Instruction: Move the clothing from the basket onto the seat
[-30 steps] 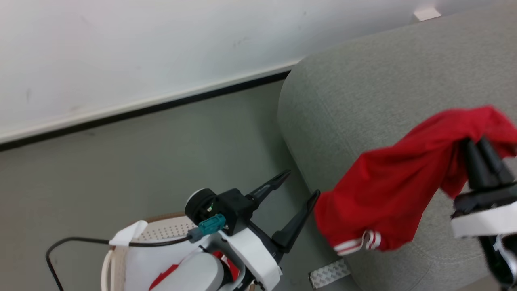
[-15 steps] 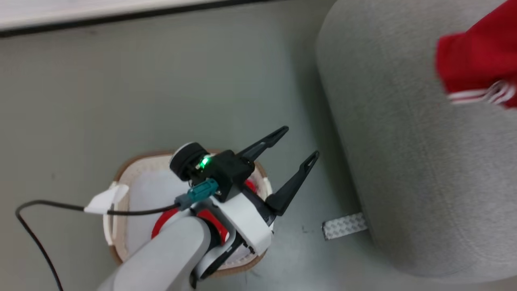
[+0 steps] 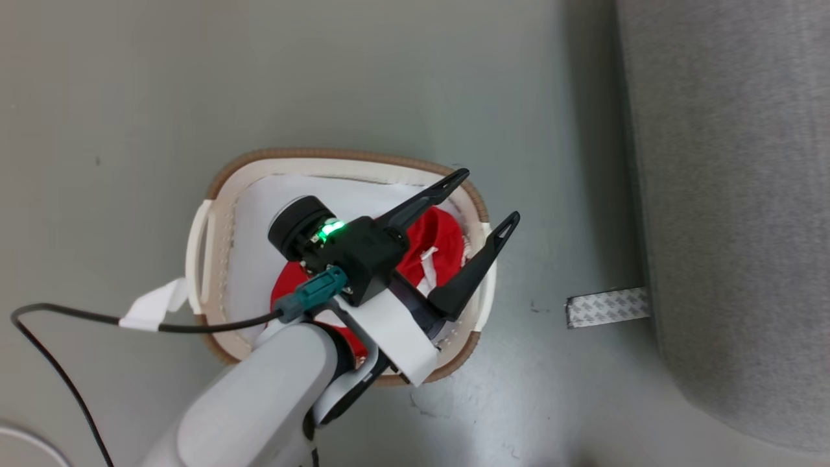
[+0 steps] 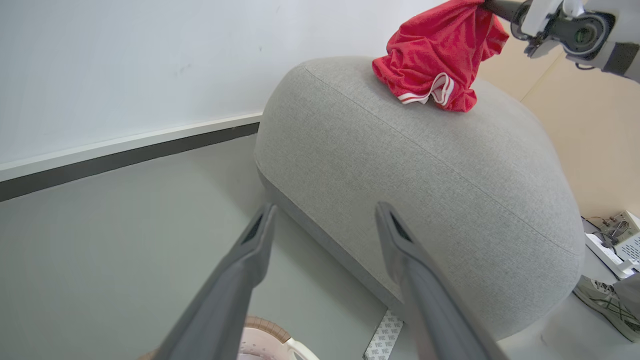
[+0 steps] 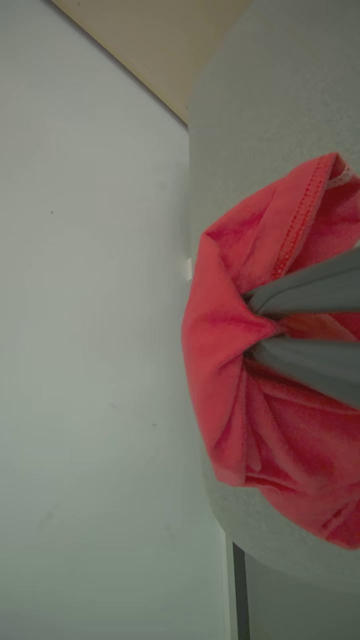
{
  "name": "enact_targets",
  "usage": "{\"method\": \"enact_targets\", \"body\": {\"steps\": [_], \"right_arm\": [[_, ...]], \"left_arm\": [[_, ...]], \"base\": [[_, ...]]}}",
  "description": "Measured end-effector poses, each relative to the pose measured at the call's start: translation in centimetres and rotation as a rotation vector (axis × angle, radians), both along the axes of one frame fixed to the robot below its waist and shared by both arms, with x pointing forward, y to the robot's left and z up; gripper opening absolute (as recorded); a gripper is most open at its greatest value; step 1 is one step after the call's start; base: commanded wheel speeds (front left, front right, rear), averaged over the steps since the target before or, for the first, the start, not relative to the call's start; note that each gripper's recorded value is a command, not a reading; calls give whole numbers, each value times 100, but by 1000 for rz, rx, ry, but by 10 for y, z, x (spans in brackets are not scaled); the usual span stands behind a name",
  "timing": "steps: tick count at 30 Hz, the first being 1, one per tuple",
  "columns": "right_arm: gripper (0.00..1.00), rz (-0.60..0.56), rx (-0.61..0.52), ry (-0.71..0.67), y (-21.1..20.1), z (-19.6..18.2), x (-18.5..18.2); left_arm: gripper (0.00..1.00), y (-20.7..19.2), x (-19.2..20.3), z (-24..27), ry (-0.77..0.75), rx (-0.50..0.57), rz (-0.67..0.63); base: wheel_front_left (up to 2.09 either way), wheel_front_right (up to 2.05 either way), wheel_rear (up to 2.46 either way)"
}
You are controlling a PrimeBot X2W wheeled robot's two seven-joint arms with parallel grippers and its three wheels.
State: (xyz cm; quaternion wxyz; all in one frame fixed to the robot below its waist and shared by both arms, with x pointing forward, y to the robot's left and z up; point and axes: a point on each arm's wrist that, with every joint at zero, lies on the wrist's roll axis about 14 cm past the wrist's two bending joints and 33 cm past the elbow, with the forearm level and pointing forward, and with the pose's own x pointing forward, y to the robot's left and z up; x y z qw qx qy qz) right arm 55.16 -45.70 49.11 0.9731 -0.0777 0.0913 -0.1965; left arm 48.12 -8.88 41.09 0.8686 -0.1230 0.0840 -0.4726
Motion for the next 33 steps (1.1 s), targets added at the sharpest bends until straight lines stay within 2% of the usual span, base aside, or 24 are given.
{"method": "enact_targets", "body": {"steps": [5, 9, 10, 11, 12, 13, 18, 26, 30, 33], "right_arm": [[0, -37, 93, 249, 6, -86, -18], [0, -40, 137, 337, 15, -113, -31], [18, -40, 142, 349, 16, -115, -33], [31, -39, 146, 356, 17, -114, -35], [90, -37, 147, 357, 17, -112, -36], [100, -37, 141, 357, 16, -109, -37], [100, -15, 95, 355, 11, -80, -44], [100, 44, 10, 338, 10, -10, -67], [100, 124, -61, 242, 25, 46, -72], [100, 206, -52, 105, 52, 89, -73]], "left_arm": [[100, 7, 5, -6, 9, 4, 25], [100, 9, 6, -6, 4, 10, 35], [100, 10, 6, -5, 2, 12, 36], [100, 10, 6, -3, -4, 11, 37], [100, 10, 5, -1, -10, 13, 38], [100, 10, 5, 2, -16, 10, 41], [100, 11, -2, 22, -34, -9, 59], [100, 26, -21, 61, -74, -24, 136], [100, 41, -30, 89, -116, -37, 200], [100, 61, -33, 112, -166, -39, 273]], "base": [[0, 0, 0], [0, 0, 0], [0, 0, 0], [0, 0, 0], [0, 0, 0], [0, 0, 0], [0, 0, 0], [0, 0, 0], [0, 0, 0], [0, 0, 0]]}}
